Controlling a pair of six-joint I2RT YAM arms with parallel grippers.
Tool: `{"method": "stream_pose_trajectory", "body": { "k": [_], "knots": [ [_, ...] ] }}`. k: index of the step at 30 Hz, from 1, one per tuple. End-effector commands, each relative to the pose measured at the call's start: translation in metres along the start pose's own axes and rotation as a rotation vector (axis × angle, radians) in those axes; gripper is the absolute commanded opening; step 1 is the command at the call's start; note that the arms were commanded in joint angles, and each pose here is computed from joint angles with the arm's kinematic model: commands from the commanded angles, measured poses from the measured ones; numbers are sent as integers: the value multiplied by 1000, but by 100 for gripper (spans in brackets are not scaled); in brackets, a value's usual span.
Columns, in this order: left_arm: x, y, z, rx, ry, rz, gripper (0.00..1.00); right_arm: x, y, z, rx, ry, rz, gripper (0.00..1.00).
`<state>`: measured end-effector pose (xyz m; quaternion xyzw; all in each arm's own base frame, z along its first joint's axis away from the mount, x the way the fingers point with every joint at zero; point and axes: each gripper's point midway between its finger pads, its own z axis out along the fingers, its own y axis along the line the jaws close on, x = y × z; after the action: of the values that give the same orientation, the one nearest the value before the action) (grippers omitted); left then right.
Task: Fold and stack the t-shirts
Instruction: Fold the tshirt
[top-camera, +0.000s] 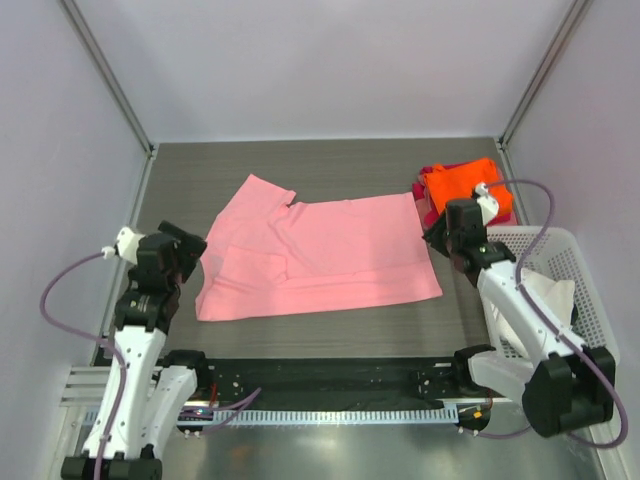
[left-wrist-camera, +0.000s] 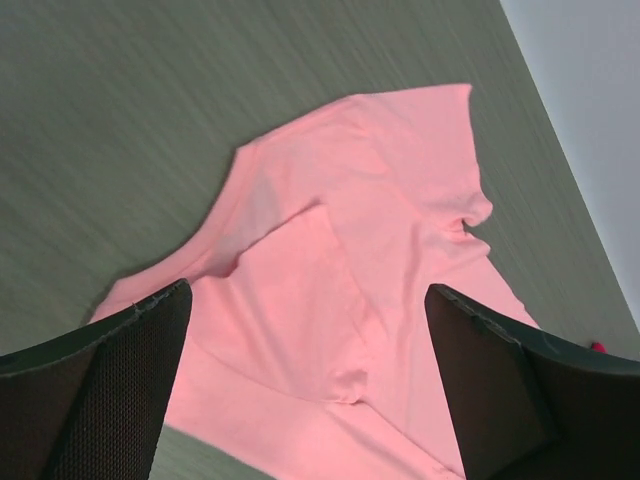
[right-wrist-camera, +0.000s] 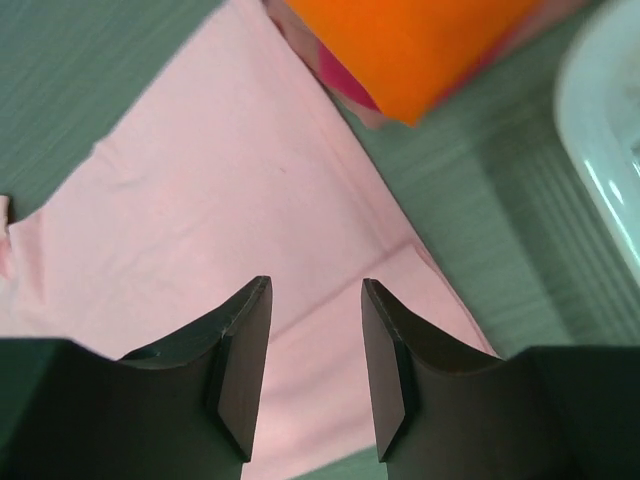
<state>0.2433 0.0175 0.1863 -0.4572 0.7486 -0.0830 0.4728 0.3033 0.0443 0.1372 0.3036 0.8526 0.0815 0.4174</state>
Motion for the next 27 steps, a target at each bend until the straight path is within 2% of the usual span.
{"method": "stream_pose_trajectory", "body": {
  "k": [1, 3, 4, 5, 8, 9, 10, 13, 16, 17, 19, 20, 25, 26, 27],
  "knots": [
    [-2, -57, 18, 209, 30, 105, 100, -39, 53, 5, -122, -30, -140, 47],
    [9, -71, 40, 228, 79, 118, 100, -32, 59, 28, -94, 34, -199, 48],
    [5, -85, 48, 258, 65, 109, 100, -44, 72, 30, -107, 19, -209, 48],
    [0, -99, 55, 270, 64, 108, 100, -36, 69, 48, -71, 61, -242, 48],
    [15, -114, 97, 235, 138, 145, 100, -40, 76, 79, -24, 79, -283, 49],
    [8, -134, 102, 271, 139, 147, 100, -39, 77, 88, -7, 84, -293, 49],
    [28, -133, 125, 249, 211, 171, 100, -49, 85, 93, -10, 67, -295, 49],
    [46, -150, 163, 249, 288, 193, 99, -52, 87, 124, 54, 61, -310, 49],
    [47, -170, 187, 264, 303, 202, 100, -53, 91, 154, 99, 69, -326, 49],
    [59, -163, 206, 234, 330, 214, 100, -55, 91, 159, 108, 70, -327, 50],
    [53, -178, 220, 235, 318, 224, 100, -57, 95, 177, 122, 76, -325, 50],
    [63, -171, 233, 206, 341, 235, 100, -58, 94, 182, 128, 80, -325, 50],
    [65, -181, 261, 169, 362, 256, 100, -64, 91, 205, 162, 74, -314, 50],
    [57, -194, 264, 190, 347, 266, 100, -59, 87, 212, 173, 89, -315, 50],
    [67, -183, 272, 144, 378, 281, 100, -59, 85, 215, 178, 90, -313, 50]
  ]
}}
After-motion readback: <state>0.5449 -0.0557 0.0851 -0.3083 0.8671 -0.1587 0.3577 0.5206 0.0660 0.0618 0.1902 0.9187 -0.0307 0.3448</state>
